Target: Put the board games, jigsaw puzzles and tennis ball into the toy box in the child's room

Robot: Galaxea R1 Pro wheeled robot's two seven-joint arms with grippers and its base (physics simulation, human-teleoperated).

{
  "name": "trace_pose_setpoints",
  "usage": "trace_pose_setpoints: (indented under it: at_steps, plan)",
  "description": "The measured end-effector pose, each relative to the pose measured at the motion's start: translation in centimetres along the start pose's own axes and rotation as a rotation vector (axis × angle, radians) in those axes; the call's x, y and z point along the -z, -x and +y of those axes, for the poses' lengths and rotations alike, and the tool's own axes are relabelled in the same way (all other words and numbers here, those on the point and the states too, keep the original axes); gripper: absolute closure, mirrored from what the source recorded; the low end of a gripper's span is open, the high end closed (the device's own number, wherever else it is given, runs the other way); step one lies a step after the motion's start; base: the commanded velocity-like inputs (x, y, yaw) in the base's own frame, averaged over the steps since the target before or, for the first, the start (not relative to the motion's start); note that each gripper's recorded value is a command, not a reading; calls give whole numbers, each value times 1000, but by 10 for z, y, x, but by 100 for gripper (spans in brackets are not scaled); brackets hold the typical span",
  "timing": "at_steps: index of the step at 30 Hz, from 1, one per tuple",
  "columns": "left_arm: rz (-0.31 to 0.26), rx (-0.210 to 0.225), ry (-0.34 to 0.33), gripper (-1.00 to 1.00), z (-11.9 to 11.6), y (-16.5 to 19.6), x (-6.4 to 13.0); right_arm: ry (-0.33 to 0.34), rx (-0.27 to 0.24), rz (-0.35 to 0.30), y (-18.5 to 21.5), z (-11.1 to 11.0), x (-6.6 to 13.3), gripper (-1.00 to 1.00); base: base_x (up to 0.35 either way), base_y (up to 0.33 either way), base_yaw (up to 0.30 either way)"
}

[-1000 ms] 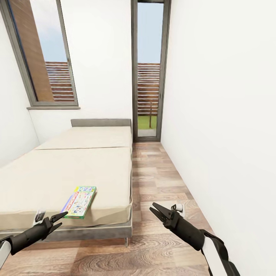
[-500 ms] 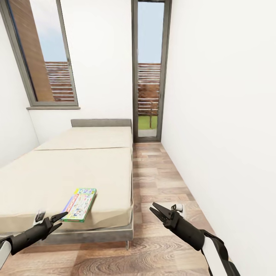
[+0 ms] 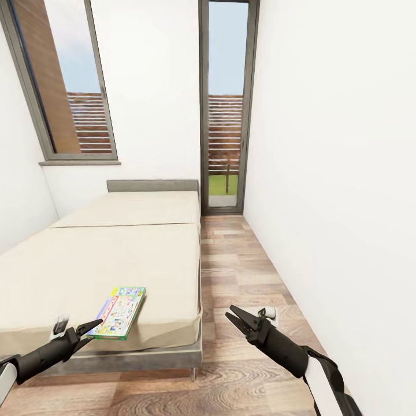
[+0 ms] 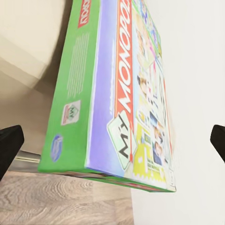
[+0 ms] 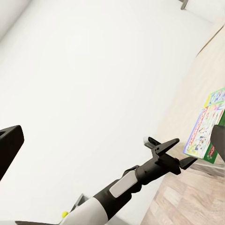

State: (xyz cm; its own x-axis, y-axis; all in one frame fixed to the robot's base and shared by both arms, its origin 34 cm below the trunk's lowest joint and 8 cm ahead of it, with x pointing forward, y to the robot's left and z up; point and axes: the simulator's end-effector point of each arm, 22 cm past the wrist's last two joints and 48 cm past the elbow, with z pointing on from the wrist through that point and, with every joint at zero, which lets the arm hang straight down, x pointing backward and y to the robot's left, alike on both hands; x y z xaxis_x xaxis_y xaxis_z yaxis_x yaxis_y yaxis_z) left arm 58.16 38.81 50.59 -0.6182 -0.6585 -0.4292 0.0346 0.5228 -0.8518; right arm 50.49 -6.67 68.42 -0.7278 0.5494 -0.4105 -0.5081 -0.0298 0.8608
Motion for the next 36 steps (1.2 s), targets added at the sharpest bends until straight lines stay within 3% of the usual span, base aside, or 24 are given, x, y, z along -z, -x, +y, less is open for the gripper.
trace_pose_setpoints:
  at_steps: [19, 20, 36]
  plan:
    - [0, -1, 0, -100, 0, 0, 0, 0, 0, 0, 0, 0, 0, -100, 1, 0, 0]
    - [0, -1, 0, 100, 0, 0, 0, 0, 0, 0, 0, 0, 0, -100, 0, 0, 0]
    - [4, 10, -1, 100, -10, 6, 2, 0, 0, 0, 7, 8, -5, -100, 0, 0, 0]
